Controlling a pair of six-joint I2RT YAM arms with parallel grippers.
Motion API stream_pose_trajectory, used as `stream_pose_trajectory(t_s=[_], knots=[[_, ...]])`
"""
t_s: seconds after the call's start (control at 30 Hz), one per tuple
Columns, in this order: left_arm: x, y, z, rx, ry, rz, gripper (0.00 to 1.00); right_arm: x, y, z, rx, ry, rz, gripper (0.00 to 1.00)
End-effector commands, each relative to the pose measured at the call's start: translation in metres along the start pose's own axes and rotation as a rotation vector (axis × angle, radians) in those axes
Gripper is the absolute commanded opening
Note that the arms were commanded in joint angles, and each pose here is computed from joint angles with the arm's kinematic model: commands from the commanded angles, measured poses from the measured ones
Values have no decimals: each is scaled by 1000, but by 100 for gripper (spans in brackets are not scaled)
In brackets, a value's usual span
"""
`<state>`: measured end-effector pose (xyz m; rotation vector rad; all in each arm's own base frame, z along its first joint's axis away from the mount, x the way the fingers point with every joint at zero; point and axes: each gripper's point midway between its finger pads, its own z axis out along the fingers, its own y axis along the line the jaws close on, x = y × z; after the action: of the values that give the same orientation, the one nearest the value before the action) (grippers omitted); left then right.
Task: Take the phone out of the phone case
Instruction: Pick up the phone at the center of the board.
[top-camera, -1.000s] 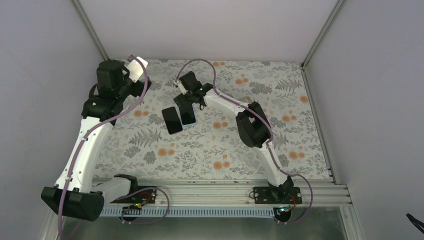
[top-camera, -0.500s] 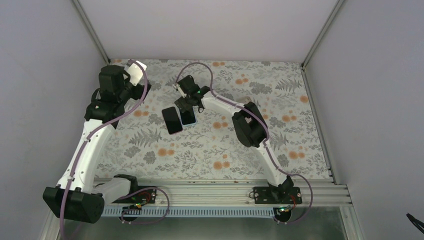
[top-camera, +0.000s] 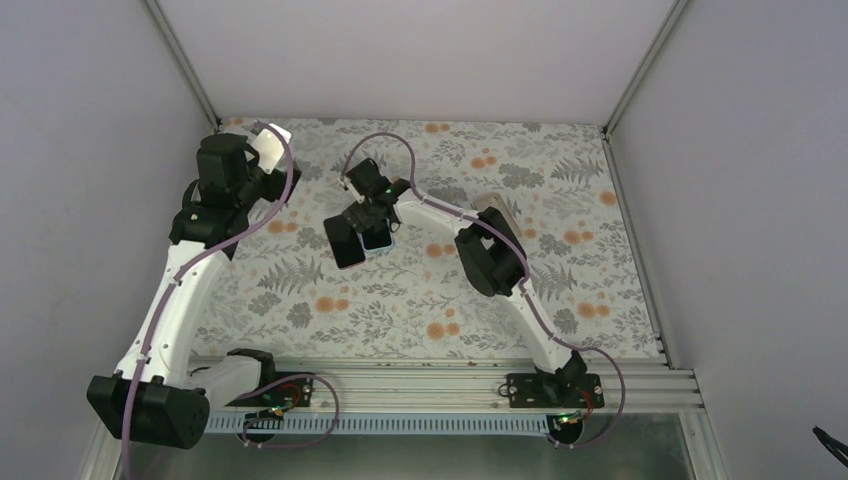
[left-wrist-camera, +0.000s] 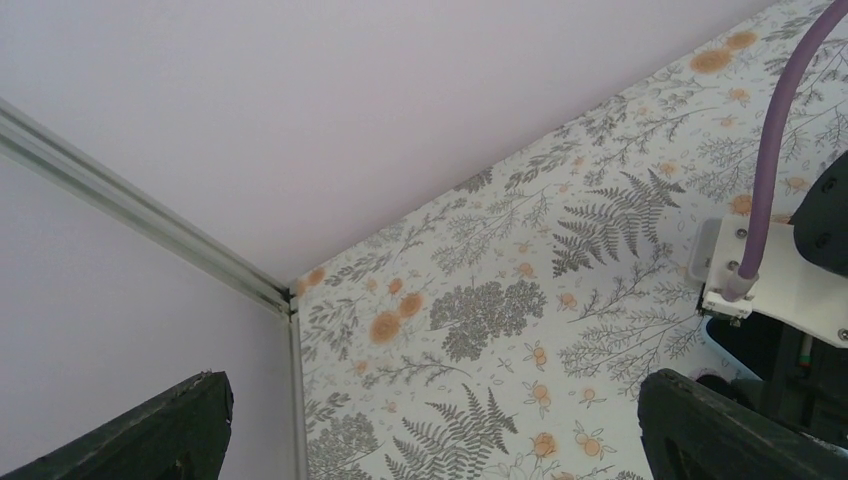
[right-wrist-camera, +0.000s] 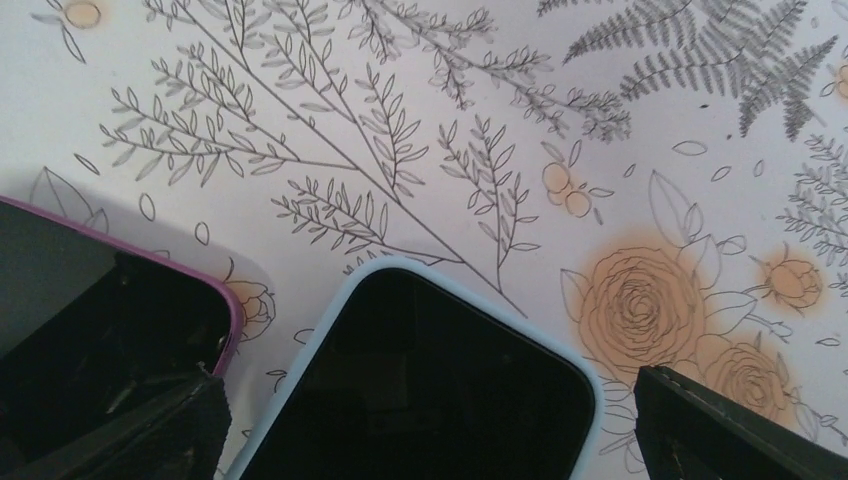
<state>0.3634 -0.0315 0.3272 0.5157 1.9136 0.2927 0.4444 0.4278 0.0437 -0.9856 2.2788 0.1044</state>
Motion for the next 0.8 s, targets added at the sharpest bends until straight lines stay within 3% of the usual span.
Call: stream_pose_trajectory(t_s=[0.0, 0.3, 0.4, 0.63, 0.77], knots=[[-4, 4, -5, -9, -30, -25, 100, 12, 4, 14, 51, 37, -47, 100], [-2, -2, -2, 25, -25, -23, 100, 39, -10, -1, 117, 86, -80, 100], [-1, -3, -2, 30, -23, -23, 100, 58, -11, -6, 114, 156, -107, 100], [-1, -10, -4, 72, -27, -10, 100, 125, 11, -20, -66, 343, -140, 100], [0, -17, -2, 109, -25, -14, 100, 151, 12, -24, -112, 382, -174, 100]])
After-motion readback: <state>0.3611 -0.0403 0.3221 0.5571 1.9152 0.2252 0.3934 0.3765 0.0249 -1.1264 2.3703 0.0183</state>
